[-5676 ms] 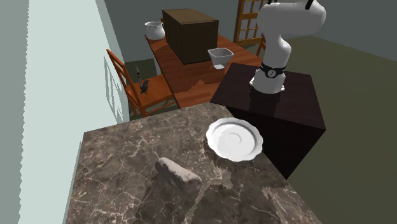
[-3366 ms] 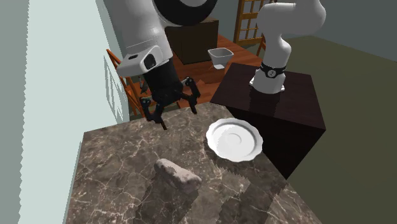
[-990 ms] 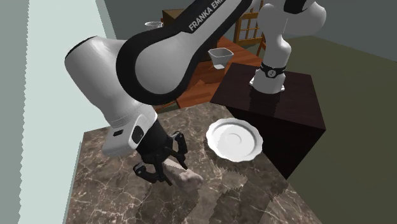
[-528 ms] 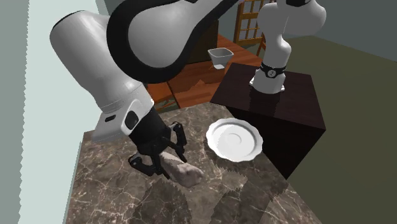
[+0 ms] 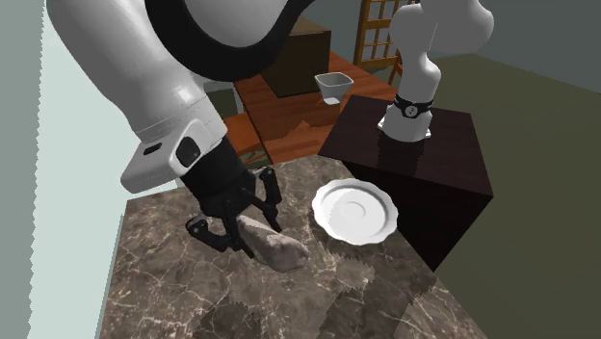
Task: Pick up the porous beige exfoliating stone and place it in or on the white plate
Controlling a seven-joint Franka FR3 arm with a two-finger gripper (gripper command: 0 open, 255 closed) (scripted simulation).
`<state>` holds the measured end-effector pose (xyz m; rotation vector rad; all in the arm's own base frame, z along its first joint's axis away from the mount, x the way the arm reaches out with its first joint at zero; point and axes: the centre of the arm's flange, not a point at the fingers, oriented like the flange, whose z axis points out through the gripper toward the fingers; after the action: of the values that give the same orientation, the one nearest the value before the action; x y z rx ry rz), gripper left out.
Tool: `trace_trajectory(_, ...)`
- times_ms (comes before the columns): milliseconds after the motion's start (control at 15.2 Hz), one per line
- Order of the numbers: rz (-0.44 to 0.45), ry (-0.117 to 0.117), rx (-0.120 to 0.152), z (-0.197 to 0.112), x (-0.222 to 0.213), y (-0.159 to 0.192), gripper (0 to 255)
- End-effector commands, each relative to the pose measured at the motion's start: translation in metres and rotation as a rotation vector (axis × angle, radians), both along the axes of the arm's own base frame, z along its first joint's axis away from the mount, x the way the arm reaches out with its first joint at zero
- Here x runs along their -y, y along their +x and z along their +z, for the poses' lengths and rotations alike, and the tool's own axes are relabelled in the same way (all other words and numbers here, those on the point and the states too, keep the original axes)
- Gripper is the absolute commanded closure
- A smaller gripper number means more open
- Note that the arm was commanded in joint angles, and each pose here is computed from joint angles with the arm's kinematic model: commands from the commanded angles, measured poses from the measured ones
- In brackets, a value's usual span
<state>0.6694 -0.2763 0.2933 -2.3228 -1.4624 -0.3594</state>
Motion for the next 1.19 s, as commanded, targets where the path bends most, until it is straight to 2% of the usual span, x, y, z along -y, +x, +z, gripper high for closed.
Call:
trace_trajectory(0,0.000,0.000,0.000,0.006,-0.007,-0.011,255)
trace_trajectory(1122,0.000,0.000,0.000,0.025,-0.120,-0.204,255)
